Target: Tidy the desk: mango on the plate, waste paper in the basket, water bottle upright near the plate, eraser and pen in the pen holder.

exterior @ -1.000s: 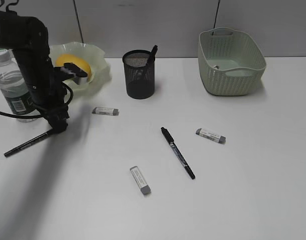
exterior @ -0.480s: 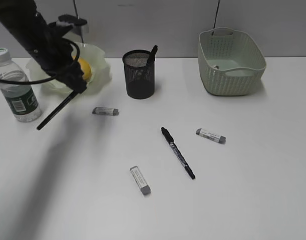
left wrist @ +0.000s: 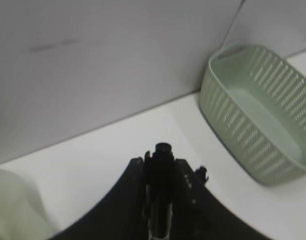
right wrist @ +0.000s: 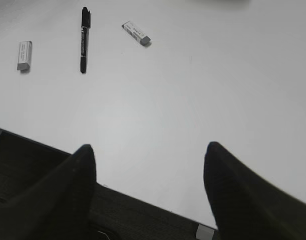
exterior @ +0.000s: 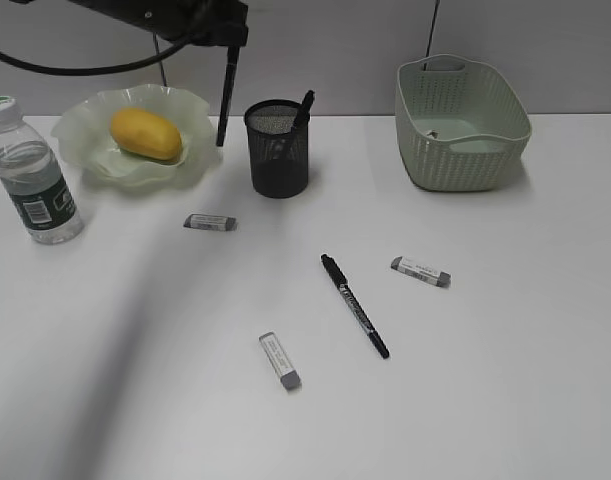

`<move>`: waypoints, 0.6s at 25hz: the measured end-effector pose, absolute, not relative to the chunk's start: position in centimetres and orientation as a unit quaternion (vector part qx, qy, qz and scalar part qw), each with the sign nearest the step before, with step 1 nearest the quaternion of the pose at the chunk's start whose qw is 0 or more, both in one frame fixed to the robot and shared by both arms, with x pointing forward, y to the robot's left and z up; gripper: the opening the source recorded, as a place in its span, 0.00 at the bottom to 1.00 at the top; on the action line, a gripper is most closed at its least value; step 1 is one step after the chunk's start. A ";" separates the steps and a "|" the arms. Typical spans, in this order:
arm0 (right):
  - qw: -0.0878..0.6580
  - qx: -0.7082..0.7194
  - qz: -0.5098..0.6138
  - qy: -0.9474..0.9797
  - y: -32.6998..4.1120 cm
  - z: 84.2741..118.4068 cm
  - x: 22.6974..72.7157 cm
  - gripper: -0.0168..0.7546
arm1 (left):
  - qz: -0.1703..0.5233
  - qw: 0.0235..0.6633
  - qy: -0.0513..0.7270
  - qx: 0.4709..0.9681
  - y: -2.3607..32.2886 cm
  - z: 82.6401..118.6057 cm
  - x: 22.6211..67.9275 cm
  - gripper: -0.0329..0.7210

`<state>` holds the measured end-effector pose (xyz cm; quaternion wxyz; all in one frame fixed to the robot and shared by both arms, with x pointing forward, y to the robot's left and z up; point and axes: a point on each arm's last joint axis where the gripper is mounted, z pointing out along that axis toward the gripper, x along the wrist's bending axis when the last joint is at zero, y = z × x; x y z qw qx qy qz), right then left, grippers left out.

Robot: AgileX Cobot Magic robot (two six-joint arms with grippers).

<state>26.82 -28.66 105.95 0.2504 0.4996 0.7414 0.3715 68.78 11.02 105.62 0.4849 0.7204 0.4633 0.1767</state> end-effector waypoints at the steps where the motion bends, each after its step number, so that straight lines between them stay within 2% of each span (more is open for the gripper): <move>1: 0.250 0.500 0.372 0.741 -28.7 105.9 26.8 0.71 | 0.188 0.497 0.470 0.705 10.8 105.9 68.9 0.22; 6: 0.250 0.500 0.372 0.741 -28.7 105.9 26.8 0.71 | 0.231 0.536 0.496 0.643 9.9 106.3 69.6 0.22; 15: 0.250 0.500 0.372 0.741 -28.7 105.9 26.8 0.71 | 0.250 0.525 0.515 0.629 8.1 102.4 70.5 0.22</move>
